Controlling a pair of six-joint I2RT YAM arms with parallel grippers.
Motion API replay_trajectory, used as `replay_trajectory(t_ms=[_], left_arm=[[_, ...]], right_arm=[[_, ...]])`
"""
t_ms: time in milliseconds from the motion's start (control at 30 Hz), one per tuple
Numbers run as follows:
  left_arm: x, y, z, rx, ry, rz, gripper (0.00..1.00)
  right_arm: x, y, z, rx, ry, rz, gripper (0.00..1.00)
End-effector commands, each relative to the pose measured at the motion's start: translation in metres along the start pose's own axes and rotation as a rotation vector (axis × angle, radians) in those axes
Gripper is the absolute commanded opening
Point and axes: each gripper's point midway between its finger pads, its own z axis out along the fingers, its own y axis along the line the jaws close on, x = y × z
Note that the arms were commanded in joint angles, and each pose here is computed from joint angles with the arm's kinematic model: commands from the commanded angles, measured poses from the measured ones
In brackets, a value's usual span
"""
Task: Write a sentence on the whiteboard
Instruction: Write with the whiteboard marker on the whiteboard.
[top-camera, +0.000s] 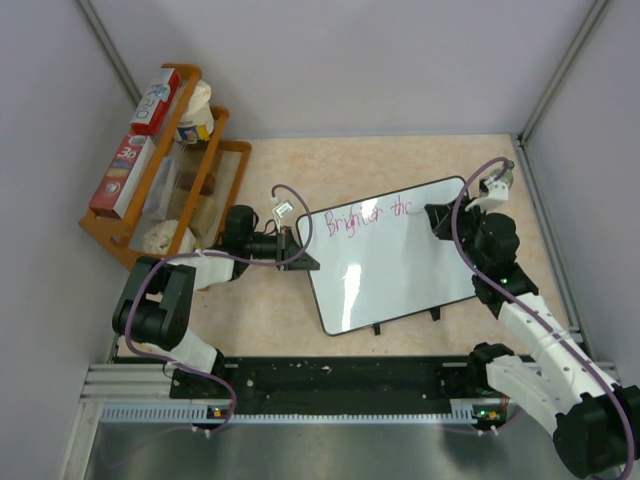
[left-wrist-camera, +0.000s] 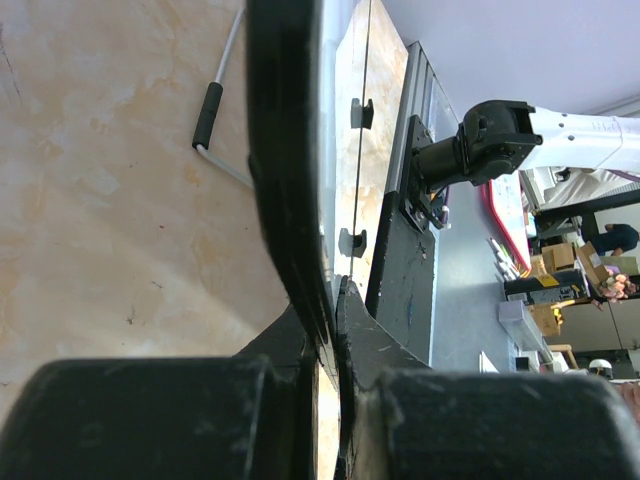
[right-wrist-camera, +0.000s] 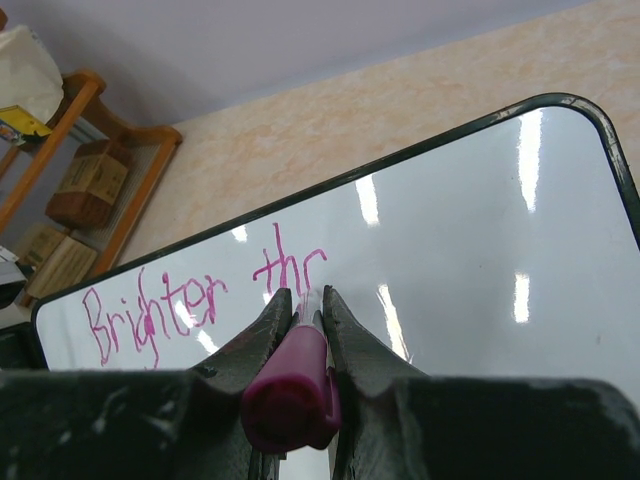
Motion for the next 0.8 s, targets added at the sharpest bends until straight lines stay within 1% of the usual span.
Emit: replay_trajectory(t_ms=[0, 367, 767], left_arm=[[0.015, 0.023, 0.006, -0.071, 0.012, 0.165, 0.00], [0.013, 0.023, 0.006, -0.071, 0.011, 0.167, 0.00], [0.014, 0.023, 0.006, -0.070, 0.012, 0.166, 0.00]], right_arm=[[-0.007, -0.009, 0.001, 0.045, -0.023, -0.003, 0.00], [-0.026, -0.008, 0.008, 0.066, -0.074, -0.002, 0.00], [-0.038, -0.002, 0.019, 0.056, -0.087, 0.000, 0.00]])
